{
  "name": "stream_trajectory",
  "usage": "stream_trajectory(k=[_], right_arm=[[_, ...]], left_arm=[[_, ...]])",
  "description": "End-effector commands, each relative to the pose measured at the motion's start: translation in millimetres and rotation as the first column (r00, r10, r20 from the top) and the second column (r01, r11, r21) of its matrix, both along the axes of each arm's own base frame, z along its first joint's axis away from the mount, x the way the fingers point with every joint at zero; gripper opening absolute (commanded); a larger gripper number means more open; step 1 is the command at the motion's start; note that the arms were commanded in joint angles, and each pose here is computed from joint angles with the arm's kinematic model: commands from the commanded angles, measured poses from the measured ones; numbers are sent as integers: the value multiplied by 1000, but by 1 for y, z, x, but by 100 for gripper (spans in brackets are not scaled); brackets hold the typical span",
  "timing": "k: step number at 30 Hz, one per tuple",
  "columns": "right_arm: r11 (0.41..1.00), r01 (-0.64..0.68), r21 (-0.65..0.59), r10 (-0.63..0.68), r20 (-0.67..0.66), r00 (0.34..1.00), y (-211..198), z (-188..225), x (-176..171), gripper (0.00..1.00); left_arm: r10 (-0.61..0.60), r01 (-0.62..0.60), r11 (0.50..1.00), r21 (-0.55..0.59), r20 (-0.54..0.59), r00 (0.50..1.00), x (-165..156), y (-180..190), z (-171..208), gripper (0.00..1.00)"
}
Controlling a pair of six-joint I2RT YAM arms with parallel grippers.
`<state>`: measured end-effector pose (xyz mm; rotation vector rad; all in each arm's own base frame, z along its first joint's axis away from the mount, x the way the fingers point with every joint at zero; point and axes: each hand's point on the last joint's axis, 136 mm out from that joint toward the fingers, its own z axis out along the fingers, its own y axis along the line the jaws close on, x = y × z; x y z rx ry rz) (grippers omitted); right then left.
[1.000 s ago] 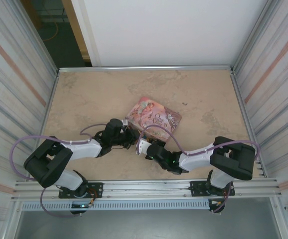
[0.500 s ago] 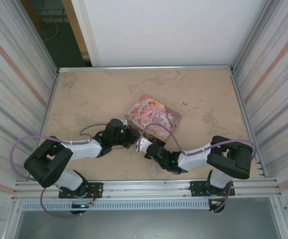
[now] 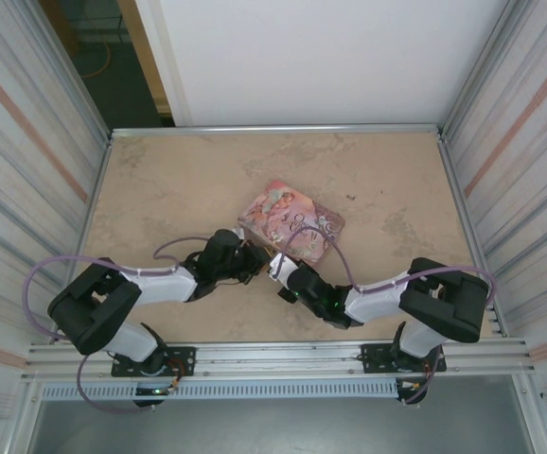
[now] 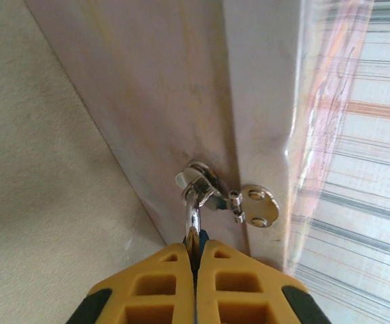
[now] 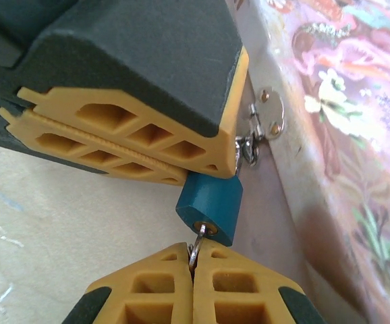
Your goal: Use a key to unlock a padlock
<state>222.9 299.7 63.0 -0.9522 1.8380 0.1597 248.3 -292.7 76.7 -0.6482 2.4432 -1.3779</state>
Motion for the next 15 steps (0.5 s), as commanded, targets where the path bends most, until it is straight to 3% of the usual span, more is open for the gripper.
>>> stream_trajectory(k=[1, 11, 15], right_arm=[[989, 15, 149, -5, -63, 998, 5, 11, 0, 0], [988, 44, 150, -20, -158, 987, -23, -9, -12, 0], [988, 51, 144, -23, -189, 982, -32, -15, -17, 0]], left_arm=[[-123, 124, 988, -95, 18, 992, -24, -31, 19, 0], [-135, 134, 989, -63, -12, 991, -43, -47, 1, 0], [-145, 144, 987, -67, -10, 989, -45, -52, -1, 10]])
